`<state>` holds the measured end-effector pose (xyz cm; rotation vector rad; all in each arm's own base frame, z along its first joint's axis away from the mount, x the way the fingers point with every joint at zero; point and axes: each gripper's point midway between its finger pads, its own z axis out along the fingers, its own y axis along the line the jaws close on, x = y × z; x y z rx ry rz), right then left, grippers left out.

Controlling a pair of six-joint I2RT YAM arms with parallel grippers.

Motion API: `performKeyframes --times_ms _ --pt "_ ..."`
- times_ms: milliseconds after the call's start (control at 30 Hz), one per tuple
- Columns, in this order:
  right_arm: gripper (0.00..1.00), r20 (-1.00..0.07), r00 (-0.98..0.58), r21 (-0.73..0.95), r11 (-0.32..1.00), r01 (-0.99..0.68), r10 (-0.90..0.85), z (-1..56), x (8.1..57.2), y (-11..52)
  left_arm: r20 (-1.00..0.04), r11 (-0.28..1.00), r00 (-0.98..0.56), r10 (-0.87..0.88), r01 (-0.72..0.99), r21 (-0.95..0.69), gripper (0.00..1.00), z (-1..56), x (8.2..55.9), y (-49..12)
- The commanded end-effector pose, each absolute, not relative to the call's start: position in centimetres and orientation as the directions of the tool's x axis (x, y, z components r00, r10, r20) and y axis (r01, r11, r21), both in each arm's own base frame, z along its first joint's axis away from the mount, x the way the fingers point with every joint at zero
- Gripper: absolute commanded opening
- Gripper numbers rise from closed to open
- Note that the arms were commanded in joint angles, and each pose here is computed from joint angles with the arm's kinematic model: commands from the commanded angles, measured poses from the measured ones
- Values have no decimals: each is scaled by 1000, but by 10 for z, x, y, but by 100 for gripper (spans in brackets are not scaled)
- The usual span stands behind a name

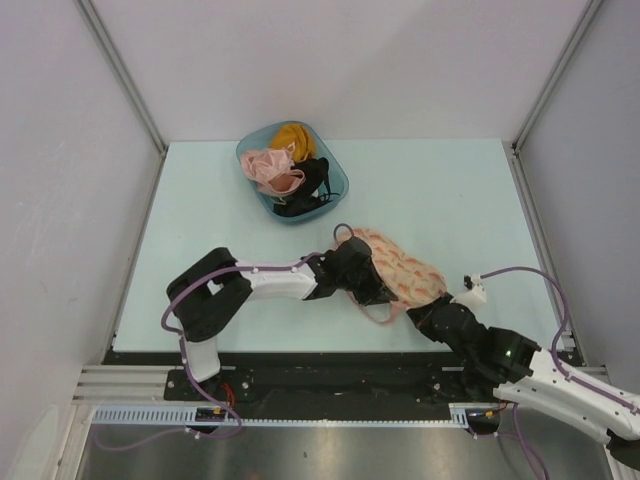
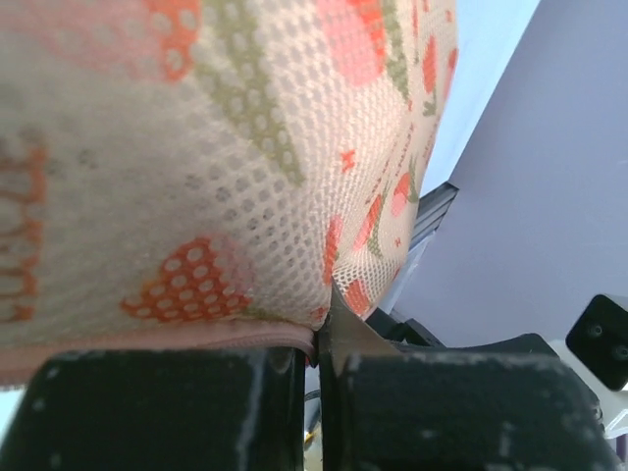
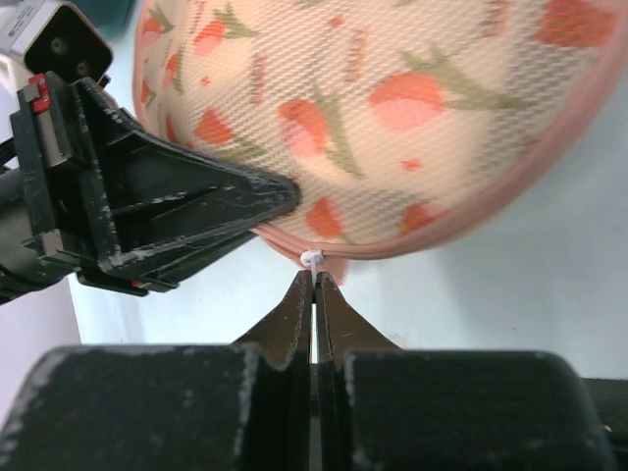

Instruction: Unzip the laundry bag and remove the bra

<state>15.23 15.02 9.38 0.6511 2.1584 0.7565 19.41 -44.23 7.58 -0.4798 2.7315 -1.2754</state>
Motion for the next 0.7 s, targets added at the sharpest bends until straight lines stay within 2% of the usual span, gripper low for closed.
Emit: performKeyframes --times_ms 0,200,667 --pt "0 -499 -547 612 720 326 672 72 149 114 40 610 -932 -361 -269 -746 0 79 211 -421" --pt "0 -507 -484 655 684 322 713 82 149 96 -11 614 -965 -262 -158 -773 0 104 219 -409" --pt "0 -587 -416 637 714 291 694 110 163 83 -208 604 -978 -32 147 -783 1 155 220 -387"
